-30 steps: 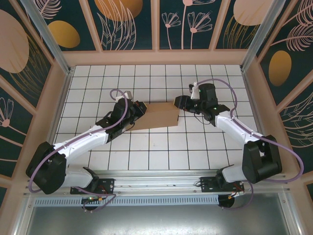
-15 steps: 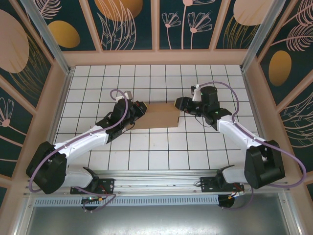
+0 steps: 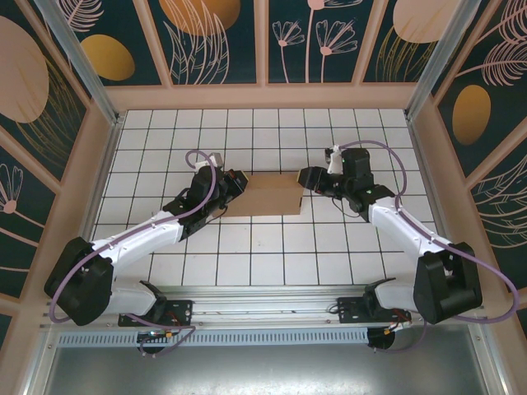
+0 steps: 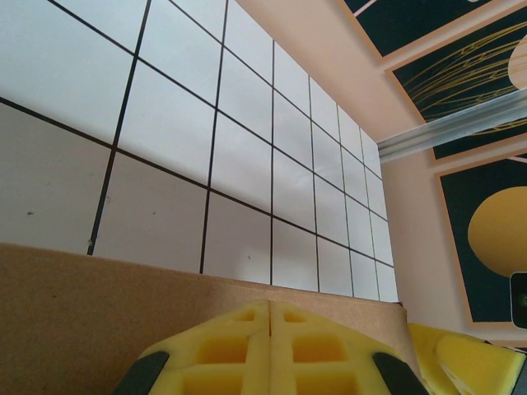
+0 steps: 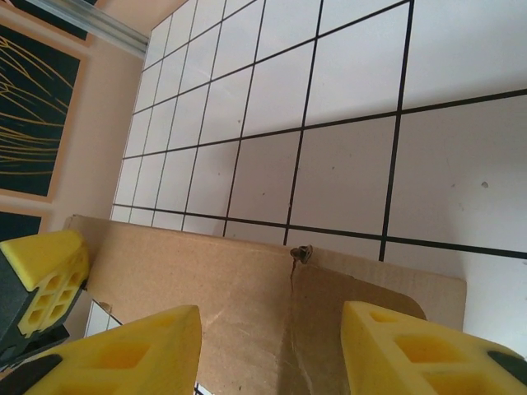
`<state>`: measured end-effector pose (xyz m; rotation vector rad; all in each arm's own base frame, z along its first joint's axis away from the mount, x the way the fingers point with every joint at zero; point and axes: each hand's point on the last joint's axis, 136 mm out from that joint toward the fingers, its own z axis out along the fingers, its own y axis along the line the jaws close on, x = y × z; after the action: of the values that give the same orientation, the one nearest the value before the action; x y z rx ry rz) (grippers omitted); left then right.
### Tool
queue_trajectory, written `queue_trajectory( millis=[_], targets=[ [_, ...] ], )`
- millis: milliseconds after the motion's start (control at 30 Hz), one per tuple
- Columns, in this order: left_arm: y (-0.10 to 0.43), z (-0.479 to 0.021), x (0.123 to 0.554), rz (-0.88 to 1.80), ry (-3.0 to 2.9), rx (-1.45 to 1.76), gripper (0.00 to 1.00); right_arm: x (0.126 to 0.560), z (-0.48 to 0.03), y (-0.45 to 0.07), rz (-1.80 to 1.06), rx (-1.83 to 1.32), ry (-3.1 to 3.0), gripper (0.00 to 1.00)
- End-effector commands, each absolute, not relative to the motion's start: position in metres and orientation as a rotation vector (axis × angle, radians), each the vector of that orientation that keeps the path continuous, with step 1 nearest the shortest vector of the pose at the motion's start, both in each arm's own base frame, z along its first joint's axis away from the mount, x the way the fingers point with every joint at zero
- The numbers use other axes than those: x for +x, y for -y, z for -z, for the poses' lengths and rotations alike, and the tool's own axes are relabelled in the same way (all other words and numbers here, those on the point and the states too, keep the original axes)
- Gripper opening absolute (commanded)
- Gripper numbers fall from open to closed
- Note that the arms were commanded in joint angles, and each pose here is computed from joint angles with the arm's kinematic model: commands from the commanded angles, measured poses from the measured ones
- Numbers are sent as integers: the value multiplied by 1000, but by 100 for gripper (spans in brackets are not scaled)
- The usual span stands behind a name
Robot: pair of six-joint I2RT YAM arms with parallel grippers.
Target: Fold the paper box
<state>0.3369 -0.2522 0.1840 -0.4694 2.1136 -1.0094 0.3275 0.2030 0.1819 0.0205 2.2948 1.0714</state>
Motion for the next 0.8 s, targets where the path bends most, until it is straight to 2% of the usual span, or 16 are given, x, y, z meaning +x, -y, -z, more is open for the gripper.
queue_trajectory(
  millis=[0,367,467,567,633,700,767],
  targets=[
    [238,-103,304,822,-2406,-467,0,319,-176,-201,-1079,2,-2322,49],
    [243,-102,306,830,-2414,-451,0,309,-148,-226,-1179,-25,-2402,49],
    [244,-101,306,836,-2417,-444,0,308,-144,-229,-1201,-11,-2417,43],
    [245,-100,305,843,-2419,-440,0,306,-144,-231,-1227,-14,-2418,33],
    [245,-98,304,842,-2424,-438,0,304,-142,-231,-1227,-16,-2430,30],
    [244,-98,304,837,-2425,-434,0,306,-141,-227,-1170,-25,-2448,34],
    [243,-99,305,829,-2421,-434,0,316,-148,-212,-1007,-14,-2441,42]
  ],
)
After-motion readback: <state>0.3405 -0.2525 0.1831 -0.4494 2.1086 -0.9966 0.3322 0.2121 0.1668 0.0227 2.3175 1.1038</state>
